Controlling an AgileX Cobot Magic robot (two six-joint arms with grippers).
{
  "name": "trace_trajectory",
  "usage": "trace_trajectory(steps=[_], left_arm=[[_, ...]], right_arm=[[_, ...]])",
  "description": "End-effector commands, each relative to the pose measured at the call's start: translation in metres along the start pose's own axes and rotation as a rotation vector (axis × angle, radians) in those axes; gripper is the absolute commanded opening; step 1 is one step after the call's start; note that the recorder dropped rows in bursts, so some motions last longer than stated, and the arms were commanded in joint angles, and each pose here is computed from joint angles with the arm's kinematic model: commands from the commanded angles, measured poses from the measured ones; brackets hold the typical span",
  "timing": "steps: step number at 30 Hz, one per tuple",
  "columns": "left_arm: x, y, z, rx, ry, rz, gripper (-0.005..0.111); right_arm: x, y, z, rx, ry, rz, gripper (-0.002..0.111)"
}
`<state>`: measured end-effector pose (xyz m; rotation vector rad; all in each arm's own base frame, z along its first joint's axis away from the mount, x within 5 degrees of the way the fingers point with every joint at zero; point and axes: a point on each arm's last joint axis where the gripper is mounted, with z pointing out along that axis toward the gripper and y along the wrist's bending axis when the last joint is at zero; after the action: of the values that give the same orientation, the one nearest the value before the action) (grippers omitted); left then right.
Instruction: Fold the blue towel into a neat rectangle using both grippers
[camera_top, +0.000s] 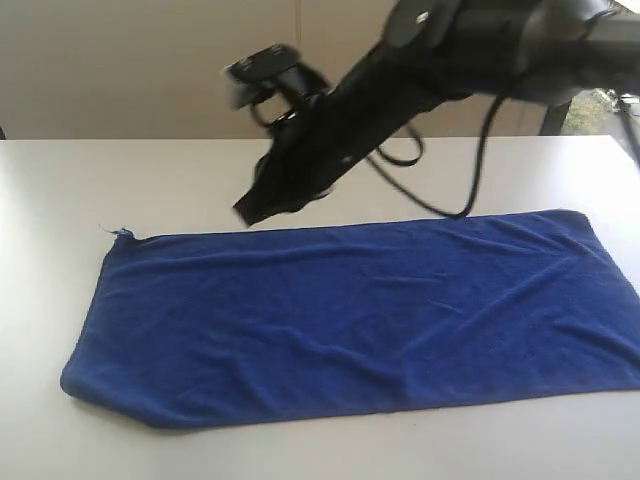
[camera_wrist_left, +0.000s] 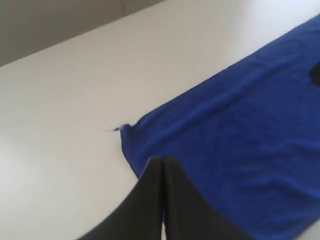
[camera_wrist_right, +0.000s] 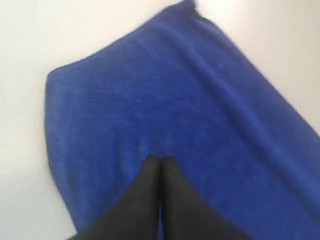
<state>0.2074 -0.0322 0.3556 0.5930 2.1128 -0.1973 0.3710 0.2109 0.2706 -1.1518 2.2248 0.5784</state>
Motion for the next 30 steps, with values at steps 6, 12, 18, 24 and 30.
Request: trace_trajectory(steps=[6,12,18,24,30], left_arm=[[0.073,-0.03,-0.002,0.113,0.168,-0.207,0.0],[0.097,-0.045,0.01,0.233,0.186,-0.286,0.0],[0.086,-0.049,0.018,0.344,0.089,-0.352,0.0],[0.072,-0.051,0.029,0.544,-0.04,-0.397,0.0],[0.068,-0.02,0.02,0.606,-0.149,-0.493,0.0]], right_arm=[[0.002,0.053,0.086,0.08,0.109,-0.184,0.0],[0.01,0.063,0.107,0.116,0.171,-0.268,0.006],[0.01,0.074,0.111,0.083,0.168,-0.254,0.033],[0.011,0.084,0.113,0.051,0.187,-0.213,0.037],[0.016,0.076,0.109,0.054,0.234,-0.182,0.037]])
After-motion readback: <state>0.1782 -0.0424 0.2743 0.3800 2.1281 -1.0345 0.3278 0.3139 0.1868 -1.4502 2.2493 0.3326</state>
